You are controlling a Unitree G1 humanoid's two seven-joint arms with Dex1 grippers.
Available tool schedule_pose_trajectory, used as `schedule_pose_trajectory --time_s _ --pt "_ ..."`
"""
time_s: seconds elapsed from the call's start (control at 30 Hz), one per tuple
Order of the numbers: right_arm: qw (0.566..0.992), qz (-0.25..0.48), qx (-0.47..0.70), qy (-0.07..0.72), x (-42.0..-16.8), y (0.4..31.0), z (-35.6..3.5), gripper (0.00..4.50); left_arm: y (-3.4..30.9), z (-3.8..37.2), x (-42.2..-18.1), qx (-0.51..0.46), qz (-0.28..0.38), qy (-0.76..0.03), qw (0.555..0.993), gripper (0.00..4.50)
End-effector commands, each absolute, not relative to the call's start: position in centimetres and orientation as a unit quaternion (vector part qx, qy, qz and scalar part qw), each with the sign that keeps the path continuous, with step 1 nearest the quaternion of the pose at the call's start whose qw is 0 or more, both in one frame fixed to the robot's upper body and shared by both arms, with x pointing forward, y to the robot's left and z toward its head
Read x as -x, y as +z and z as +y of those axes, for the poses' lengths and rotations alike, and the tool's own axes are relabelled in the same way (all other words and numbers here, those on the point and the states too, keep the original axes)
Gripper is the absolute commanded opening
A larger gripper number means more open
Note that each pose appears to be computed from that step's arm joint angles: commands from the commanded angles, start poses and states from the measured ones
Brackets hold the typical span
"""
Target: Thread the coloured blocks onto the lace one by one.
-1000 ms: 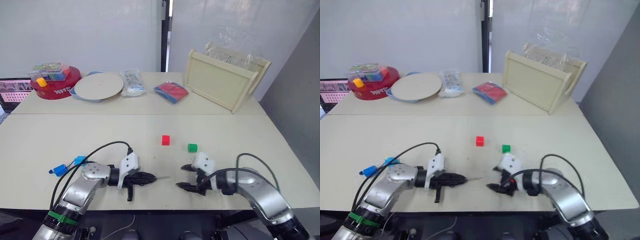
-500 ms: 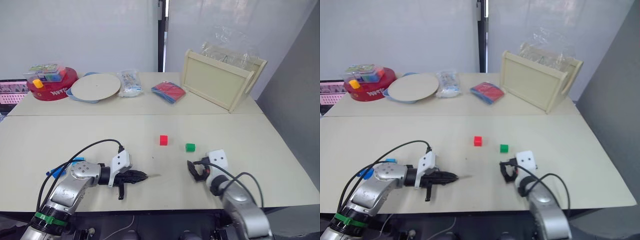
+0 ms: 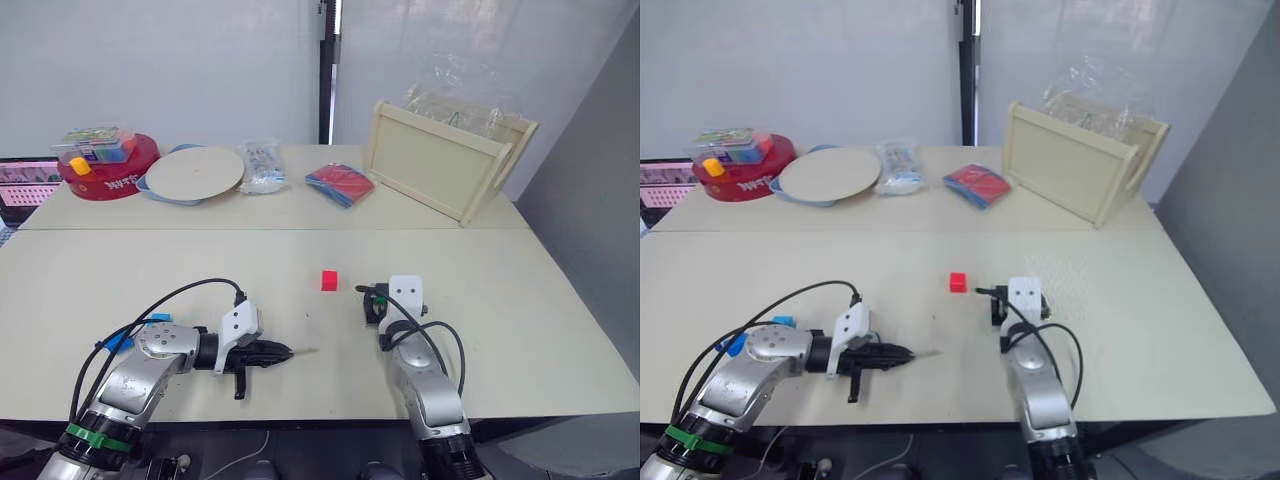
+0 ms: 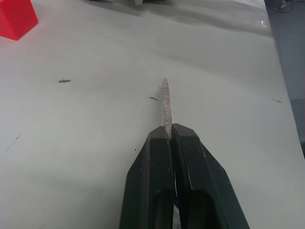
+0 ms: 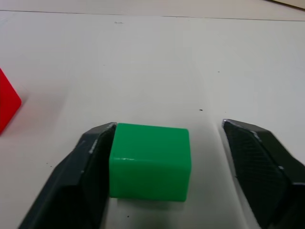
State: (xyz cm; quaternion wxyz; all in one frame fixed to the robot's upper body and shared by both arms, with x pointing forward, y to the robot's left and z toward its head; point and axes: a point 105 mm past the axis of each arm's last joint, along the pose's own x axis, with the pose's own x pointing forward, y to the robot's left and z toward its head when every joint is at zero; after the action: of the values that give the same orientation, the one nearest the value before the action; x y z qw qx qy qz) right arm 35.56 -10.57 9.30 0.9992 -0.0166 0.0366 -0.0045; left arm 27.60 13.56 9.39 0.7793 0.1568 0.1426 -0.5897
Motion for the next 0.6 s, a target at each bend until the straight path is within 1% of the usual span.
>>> schedule_pose_trajectory --time_s 0.03,0.13,0.2,0.27,0.43,0.5,0.6 --pt "0.999 0.028 0.017 0.015 -35.0 9.3 -9.7 2.3 10.3 13.6 -27.3 -0.163 0.126 -0.592 0.779 0.0" --pt "0.999 0.032 0.014 0.023 -34.2 9.0 -9.6 1.25 10.4 13.6 -27.3 -0.165 0.125 -0.593 0.779 0.0" --pt "0.999 0.027 0.009 0.031 -33.4 9.2 -9.8 1.22 10.4 13.5 -27.3 -0.165 0.124 -0.592 0.779 0.0" --pt "0.999 0.018 0.007 0.047 -32.0 9.8 -9.7 1.22 10.5 13.5 -27.2 -0.166 0.123 -0.593 0.778 0.0" --pt "0.992 0.028 0.002 0.119 -28.0 9.6 -8.2 1.22 10.8 13.3 -27.4 -0.167 0.117 -0.594 0.778 0.0" --pt "0.988 0.053 -0.012 0.141 -27.2 8.8 -7.7 1.22 10.8 13.1 -27.6 -0.169 0.115 -0.595 0.777 0.0" --pt "0.981 0.076 -0.023 0.177 -27.2 7.9 -6.7 1.22 10.9 12.8 -27.8 -0.17 0.114 -0.597 0.776 0.0"
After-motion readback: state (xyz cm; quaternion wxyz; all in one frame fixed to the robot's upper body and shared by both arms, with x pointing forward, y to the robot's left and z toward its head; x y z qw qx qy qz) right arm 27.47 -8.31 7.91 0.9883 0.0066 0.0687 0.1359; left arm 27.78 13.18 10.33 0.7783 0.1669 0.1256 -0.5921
